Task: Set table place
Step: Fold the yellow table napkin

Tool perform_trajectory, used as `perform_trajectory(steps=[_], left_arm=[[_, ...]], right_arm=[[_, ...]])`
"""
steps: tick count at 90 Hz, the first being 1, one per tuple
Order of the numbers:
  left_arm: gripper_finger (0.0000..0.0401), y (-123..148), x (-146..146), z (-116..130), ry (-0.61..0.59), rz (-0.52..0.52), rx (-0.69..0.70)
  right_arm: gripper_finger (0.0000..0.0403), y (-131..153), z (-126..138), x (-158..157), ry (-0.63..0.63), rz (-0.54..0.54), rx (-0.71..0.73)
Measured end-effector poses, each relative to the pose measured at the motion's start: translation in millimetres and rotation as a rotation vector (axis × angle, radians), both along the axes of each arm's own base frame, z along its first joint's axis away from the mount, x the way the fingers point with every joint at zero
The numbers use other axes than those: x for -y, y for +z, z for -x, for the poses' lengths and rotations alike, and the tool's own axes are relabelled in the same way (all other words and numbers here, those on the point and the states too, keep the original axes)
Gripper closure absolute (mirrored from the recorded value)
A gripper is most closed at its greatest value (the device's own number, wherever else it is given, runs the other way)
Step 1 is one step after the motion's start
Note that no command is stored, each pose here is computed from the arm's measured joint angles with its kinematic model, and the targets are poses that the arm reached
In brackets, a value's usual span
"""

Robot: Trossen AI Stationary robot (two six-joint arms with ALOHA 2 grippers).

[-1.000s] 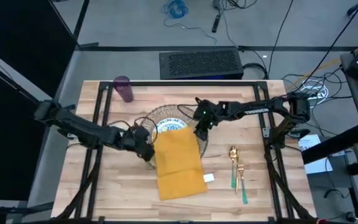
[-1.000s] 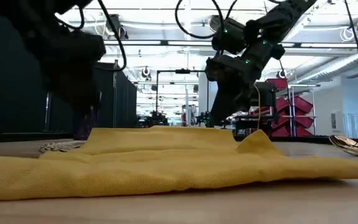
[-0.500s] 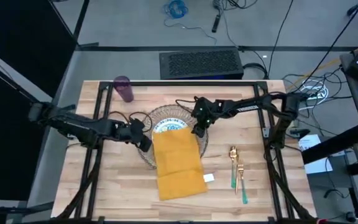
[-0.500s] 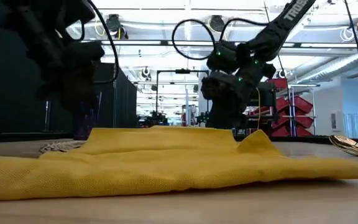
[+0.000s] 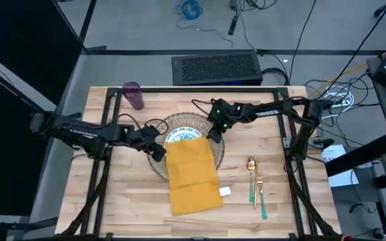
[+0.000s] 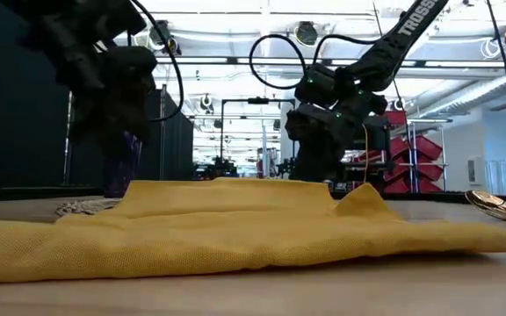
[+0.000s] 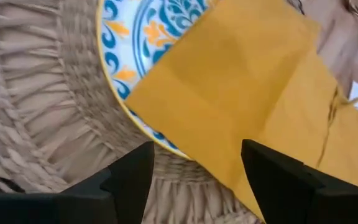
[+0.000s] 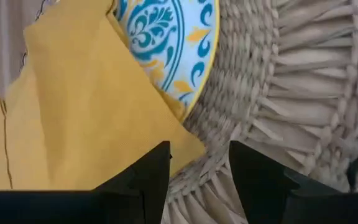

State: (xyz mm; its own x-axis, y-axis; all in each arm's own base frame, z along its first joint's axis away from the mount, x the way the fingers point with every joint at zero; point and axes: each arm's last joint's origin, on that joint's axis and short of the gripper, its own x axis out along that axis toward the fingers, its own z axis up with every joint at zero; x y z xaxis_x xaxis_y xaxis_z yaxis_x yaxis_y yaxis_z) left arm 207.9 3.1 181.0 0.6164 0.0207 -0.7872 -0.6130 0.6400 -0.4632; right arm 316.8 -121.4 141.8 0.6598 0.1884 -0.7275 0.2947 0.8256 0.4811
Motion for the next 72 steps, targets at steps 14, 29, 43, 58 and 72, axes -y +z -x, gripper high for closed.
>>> perform_trajectory(steps=[14, 29, 43, 58, 72], left_arm=[[0.0173, -0.2, 0.3, 0.3, -0.010, 0.014, -0.003], [0.0173, -0.2, 0.5, 0.3, -0.011, 0.015, -0.003], [0.0173, 0.0, 0.4, 0.1, -0.010, 0.015, -0.002], [0.0173, -0.1, 0.6, 0.2, -0.012, 0.015, -0.004], [0.0173, -0.4, 0.7, 0.6, -0.017, 0.010, -0.008]], right_arm=[[0.0252, 0.9, -2.4, -3.4, 0.008, -0.001, 0.012], [0.0252, -5.7, -5.1, -5.6, 0.011, -0.011, 0.001], [0.0252, -17.2, -10.4, -6.0, 0.021, -0.042, 0.010], [0.0252, -22.1, -11.7, -5.9, 0.031, -0.065, 0.010], [0.0261, -21.8, -12.0, -9.3, 0.032, -0.079, 0.001]])
